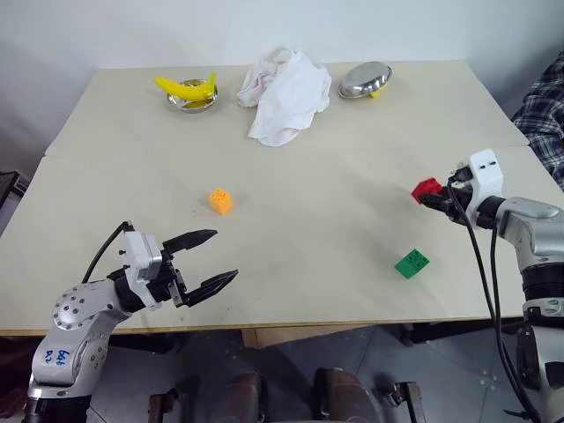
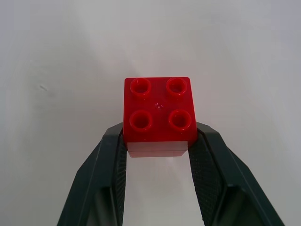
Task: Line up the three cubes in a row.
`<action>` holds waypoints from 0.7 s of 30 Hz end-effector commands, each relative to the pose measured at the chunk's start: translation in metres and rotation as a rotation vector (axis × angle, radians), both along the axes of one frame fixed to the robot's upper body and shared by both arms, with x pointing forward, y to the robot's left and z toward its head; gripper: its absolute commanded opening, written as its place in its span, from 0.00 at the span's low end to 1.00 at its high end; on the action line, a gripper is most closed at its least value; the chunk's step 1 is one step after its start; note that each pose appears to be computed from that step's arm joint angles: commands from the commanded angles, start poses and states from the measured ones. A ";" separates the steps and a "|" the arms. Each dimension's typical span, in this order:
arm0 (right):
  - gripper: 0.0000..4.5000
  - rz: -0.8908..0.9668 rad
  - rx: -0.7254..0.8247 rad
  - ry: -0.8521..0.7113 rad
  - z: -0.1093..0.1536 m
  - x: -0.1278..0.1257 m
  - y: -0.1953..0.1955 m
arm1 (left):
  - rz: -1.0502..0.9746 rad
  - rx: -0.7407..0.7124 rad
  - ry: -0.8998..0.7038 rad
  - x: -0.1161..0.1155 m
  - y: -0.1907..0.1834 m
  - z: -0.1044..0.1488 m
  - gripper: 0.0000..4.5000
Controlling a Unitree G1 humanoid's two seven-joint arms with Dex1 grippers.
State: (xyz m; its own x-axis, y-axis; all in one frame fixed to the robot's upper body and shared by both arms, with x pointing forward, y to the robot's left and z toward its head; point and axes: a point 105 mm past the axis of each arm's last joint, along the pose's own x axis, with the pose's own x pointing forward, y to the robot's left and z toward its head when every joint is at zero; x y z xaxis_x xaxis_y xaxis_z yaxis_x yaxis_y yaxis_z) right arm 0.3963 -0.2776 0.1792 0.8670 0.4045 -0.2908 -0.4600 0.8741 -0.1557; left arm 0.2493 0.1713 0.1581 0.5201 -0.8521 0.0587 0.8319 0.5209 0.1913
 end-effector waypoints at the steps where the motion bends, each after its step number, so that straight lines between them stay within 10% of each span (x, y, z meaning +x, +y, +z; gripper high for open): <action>1: 0.33 0.400 -0.025 -0.097 0.034 -0.019 0.044 | 0.027 0.009 -0.018 -0.004 0.012 -0.001 1.00; 8: 0.33 0.996 -0.272 0.017 0.011 -0.045 0.117 | 0.059 0.064 0.044 -0.010 0.034 -0.021 1.00; 21: 0.33 1.035 -0.425 0.062 -0.022 -0.030 0.094 | 0.072 0.067 0.022 -0.016 0.026 -0.017 1.00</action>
